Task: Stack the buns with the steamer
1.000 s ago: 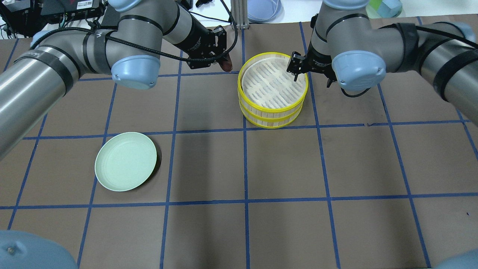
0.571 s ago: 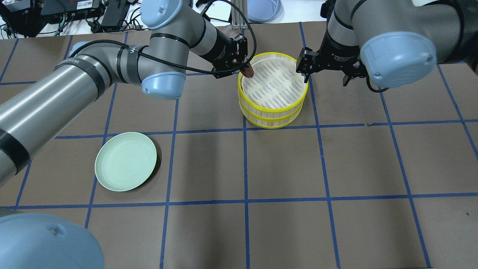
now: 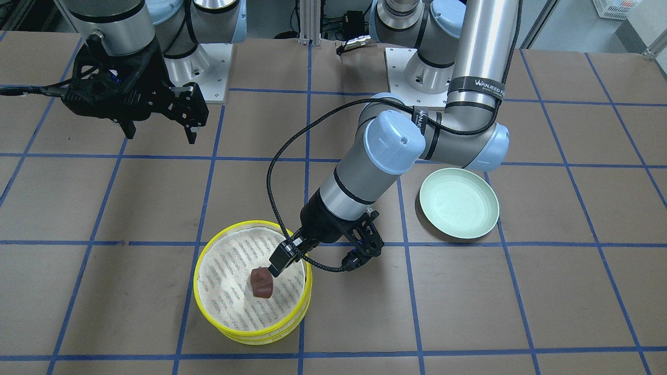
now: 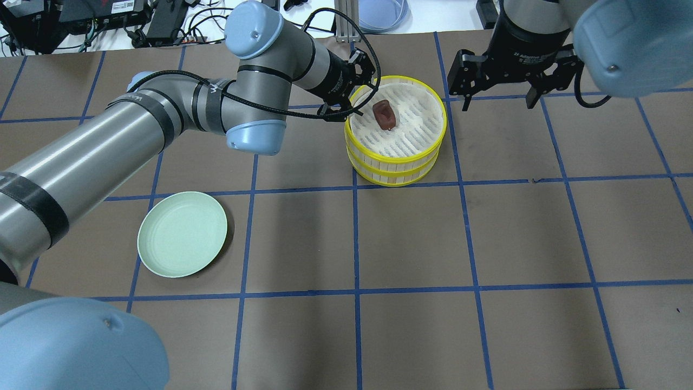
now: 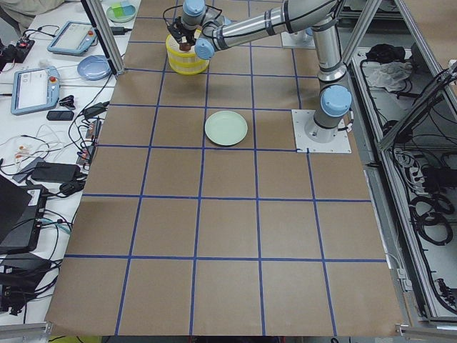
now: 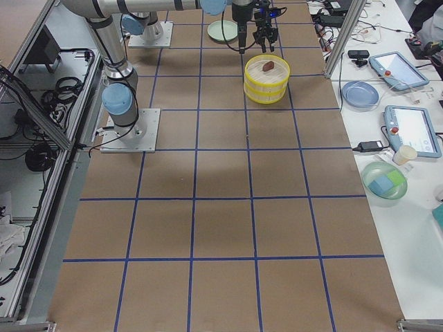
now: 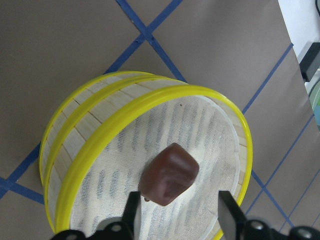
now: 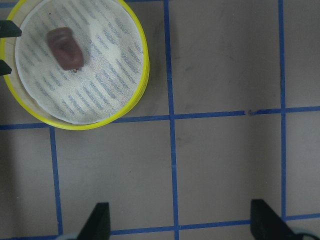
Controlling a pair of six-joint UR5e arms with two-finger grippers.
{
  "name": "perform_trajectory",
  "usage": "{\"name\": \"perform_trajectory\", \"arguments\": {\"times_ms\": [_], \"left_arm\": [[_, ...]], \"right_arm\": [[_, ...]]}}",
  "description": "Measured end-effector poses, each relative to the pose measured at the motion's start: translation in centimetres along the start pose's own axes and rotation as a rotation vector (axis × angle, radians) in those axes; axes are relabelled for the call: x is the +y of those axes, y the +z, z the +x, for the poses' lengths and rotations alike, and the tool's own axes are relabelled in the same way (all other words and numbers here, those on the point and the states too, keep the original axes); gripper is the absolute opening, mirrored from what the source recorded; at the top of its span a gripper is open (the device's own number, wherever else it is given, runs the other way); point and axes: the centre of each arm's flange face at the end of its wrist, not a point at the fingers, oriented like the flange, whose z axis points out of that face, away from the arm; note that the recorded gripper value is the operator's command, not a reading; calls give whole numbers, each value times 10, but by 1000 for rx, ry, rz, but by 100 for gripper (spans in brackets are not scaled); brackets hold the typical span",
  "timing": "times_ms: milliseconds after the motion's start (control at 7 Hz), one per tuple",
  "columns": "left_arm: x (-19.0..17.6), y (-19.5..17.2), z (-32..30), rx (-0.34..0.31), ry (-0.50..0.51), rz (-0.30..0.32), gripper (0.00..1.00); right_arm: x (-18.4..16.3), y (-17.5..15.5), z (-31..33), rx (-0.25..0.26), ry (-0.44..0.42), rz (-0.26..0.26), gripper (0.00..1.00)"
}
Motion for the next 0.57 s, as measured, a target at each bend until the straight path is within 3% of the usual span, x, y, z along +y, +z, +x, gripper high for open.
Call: {"name": "perform_trajectory", "arguments": {"times_ms": [286, 429, 571], "left_arm": [[-2, -17, 4, 13, 21, 14, 98], [-16, -31, 2, -3, 90, 33, 98], [-44, -52, -9, -68, 217, 58, 100]], "right_arm": [[-1, -9, 0, 6, -30, 8, 100], [-1, -8, -1, 5, -43, 5, 100], [-1, -7, -3, -1, -56, 0, 100]]}}
